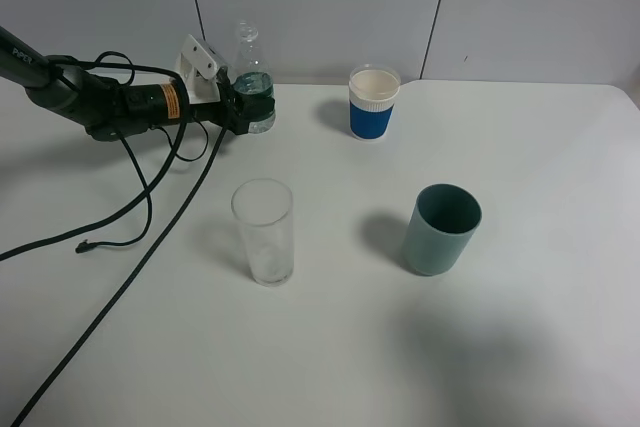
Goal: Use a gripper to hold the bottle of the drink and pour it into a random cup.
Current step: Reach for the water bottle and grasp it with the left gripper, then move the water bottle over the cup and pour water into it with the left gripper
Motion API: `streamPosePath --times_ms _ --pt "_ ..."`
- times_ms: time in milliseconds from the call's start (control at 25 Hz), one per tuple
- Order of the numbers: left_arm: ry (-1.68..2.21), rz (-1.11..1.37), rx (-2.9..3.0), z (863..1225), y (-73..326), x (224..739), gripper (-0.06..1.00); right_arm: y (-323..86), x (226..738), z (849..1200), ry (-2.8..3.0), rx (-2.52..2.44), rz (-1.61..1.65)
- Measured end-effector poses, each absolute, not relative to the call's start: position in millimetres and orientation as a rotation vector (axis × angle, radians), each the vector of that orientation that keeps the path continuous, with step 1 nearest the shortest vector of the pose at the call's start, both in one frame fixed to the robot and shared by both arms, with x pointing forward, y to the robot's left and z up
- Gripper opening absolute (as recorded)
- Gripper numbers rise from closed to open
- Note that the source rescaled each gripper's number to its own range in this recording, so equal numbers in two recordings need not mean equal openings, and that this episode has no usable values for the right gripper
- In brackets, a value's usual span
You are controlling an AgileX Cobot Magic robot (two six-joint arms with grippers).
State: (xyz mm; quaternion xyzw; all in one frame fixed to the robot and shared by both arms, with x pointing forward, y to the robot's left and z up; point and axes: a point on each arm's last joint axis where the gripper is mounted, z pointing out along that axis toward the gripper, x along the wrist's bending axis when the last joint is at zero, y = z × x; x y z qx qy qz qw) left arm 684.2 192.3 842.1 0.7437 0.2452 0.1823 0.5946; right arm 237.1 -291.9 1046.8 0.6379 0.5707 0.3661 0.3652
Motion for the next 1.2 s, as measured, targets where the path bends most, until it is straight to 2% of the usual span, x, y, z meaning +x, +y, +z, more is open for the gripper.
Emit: streamPosePath --times_ms 520,920,1200 --pt "0.562 0.427 1.734 844.6 192.2 684.2 0.00 -291.9 237.1 1046.8 1.468 1.640 0.941" --pt "0.460 0.520 1.764 892.5 192.2 685.0 0.00 -291.9 237.1 1046.8 1.468 1.640 0.941" --pt "0.342 0.700 1.786 917.7 197.3 663.5 0.00 -291.9 237.1 1046.8 1.468 1.640 0.941"
